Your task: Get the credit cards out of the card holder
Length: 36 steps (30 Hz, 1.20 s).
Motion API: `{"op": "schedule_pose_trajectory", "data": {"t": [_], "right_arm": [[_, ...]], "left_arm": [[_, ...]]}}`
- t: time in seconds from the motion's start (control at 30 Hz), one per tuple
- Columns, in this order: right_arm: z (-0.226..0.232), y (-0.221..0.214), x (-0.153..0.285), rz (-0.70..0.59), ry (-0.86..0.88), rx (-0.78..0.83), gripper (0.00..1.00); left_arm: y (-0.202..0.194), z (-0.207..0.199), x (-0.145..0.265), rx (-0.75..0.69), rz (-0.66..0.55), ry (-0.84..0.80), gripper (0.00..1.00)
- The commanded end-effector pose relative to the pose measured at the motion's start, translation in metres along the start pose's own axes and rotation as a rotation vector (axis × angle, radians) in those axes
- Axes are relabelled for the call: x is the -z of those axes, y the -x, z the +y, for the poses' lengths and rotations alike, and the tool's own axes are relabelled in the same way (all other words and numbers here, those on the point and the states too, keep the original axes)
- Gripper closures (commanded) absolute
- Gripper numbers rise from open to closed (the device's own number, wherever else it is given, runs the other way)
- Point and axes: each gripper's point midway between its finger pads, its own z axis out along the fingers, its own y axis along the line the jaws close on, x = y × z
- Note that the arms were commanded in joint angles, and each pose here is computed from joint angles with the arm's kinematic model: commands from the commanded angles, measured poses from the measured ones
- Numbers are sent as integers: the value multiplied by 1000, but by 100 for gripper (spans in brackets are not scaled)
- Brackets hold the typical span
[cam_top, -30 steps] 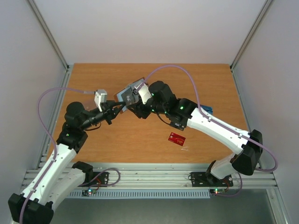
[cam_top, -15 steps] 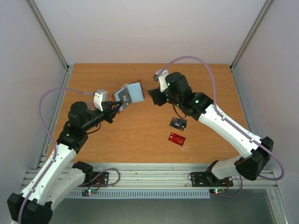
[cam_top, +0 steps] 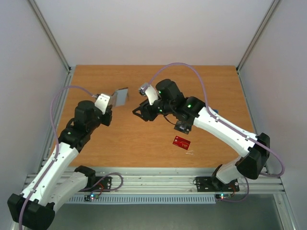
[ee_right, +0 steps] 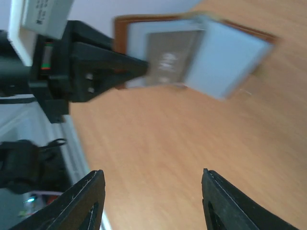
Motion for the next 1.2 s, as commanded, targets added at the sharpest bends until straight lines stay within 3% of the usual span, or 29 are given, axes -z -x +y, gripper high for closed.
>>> {"op": "schedule_pose_trajectory", "data": {"t": [0.0, 0.13, 0.37, 0.7, 1.17], "right_arm": [[61, 29, 9, -115, 347, 49, 44], [71, 32, 23, -114, 431, 58, 44], [48, 29, 50, -157, 474, -34, 50], [43, 33, 74, -168, 492, 1, 59], [73, 35, 77, -114, 690, 21, 98]], "left_arm": [[59, -64, 38, 77, -187, -412, 100], [86, -105, 84, 207, -266, -744, 100], [97, -118, 109, 210, -347, -882, 100], [116, -133, 148, 139, -481, -1064, 100], [116, -134, 147, 141, -482, -1075, 100]]}}
